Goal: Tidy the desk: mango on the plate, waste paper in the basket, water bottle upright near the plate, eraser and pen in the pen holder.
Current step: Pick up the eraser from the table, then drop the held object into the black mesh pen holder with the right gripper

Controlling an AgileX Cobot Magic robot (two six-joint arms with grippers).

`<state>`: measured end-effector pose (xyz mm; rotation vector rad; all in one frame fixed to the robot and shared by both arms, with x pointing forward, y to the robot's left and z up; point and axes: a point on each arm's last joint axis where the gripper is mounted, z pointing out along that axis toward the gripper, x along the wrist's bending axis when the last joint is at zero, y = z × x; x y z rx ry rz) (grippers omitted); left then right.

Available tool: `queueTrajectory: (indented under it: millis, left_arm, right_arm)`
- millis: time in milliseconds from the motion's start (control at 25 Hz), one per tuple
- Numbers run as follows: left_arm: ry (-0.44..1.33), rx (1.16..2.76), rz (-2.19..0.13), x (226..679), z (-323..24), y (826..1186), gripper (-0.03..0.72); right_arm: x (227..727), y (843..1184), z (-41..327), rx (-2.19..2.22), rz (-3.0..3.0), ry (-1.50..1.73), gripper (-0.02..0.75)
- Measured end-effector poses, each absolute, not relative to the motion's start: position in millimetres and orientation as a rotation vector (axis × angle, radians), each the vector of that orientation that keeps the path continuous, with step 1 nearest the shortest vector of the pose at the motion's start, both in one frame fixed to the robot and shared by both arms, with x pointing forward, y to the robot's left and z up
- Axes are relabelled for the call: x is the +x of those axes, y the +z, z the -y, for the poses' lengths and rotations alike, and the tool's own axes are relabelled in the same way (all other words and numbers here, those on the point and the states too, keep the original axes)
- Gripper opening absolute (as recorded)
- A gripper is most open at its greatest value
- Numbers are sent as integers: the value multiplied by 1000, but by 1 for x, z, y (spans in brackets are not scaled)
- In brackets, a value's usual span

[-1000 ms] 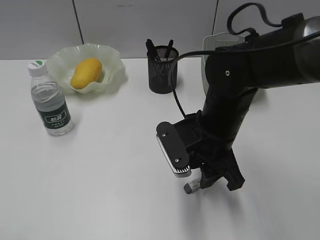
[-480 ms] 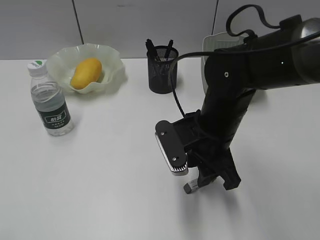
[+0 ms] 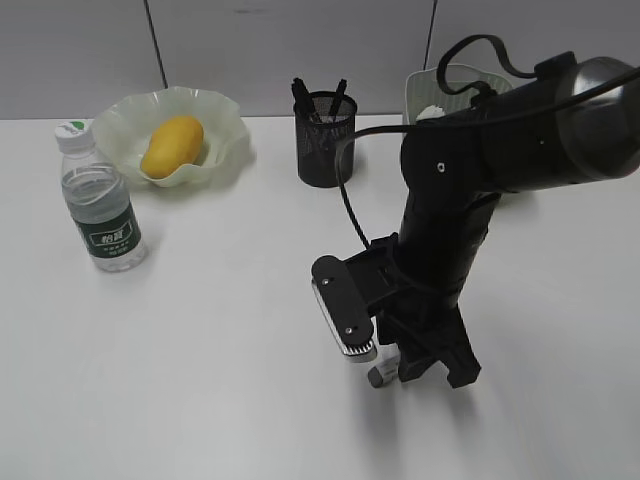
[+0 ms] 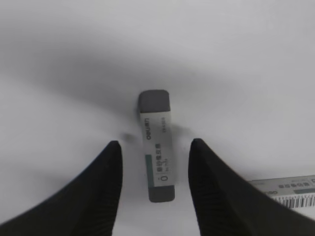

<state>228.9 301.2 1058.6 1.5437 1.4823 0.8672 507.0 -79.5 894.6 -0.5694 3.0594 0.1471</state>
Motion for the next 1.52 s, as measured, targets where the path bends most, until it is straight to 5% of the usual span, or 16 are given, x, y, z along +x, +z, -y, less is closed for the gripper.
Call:
queueTrajectory:
  millis: [880, 960, 1080, 1160, 1520]
  left_arm:
    - [868, 1543, -1482, 229, -301, 1059, 354]
    - [868, 1543, -1482, 229, -301, 1059, 354]
    - [869, 1543, -1482, 229, -301, 1059, 352]
    - [869, 1543, -1482, 229, -301, 1059, 349]
    - [869, 1543, -1482, 229, -301, 1059, 344]
  right_arm:
    - [510, 873, 78, -566, -3083, 113, 362]
    - [511, 874, 77, -550, -3082, 116, 335]
    - [514, 876, 75, -473, -3096, 119, 157]
    - [515, 878, 74, -449, -3113, 111, 167]
    - [517, 946, 68, -248, -2964, 334, 167]
